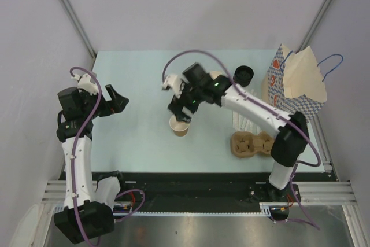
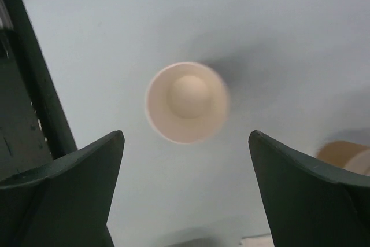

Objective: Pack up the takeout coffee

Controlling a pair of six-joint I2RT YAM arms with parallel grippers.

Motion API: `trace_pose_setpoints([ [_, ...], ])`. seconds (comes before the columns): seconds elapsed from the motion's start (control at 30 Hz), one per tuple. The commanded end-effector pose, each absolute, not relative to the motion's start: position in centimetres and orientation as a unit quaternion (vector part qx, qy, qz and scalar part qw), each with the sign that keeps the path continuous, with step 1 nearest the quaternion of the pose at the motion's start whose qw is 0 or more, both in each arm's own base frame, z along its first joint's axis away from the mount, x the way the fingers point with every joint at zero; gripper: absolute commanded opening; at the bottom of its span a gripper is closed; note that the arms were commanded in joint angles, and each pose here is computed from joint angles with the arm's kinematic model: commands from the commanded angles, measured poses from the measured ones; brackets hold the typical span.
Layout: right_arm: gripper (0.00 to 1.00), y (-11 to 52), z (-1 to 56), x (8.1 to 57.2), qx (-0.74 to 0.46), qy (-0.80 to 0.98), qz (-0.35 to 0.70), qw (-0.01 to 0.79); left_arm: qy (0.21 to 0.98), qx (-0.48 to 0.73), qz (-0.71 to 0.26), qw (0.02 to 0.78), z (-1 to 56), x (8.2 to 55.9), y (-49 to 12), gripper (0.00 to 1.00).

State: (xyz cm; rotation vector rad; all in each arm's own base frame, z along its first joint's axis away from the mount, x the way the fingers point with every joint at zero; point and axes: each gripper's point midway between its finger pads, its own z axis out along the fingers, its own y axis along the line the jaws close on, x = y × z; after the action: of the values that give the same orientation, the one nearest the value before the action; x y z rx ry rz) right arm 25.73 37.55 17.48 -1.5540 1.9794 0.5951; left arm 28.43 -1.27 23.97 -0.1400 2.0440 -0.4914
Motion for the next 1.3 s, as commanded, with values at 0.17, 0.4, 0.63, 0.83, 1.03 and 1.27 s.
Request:
trace_pose_setpoints([
  [0.17, 0.84, 25.9, 33.8, 37.6, -0.408, 0.758, 0.159, 0.484, 0.829, -0.034, -0.205, 0.520, 25.0, 28.4, -1.5, 0.99],
  [0.4, 0.54, 13.8, 31.7, 46.1, -0.259, 0.847, 0.008, 0.463, 0.825, -0.034, -0.207, 0.525, 25.3, 28.6, -1.6, 1.00],
  [0.63, 0.51, 9.5, 24.8, 49.4, -0.224, 0.895, -0.040, 0.383, 0.824, -0.037, -0.211, 0.525, 25.4, 28.7, -1.6, 1.00],
  [0.83, 0.51, 8.5, 19.7, 50.3, -0.315, 0.889, -0.109, 0.315, 0.818, -0.011, -0.217, 0.533, 25.9, 28.4, -2.2, 1.00],
  [1.03, 0.51, 7.1, 17.5, 50.5, -0.396, 0.865, -0.139, 0.276, 0.801, 0.019, -0.231, 0.552, 27.0, 28.0, -3.1, 1.00],
  [1.27, 0.31, 5.3, 15.8, 51.9, -0.307, 0.902, -0.151, 0.263, 0.805, 0.008, -0.246, 0.540, 26.4, 28.4, -3.3, 0.99],
])
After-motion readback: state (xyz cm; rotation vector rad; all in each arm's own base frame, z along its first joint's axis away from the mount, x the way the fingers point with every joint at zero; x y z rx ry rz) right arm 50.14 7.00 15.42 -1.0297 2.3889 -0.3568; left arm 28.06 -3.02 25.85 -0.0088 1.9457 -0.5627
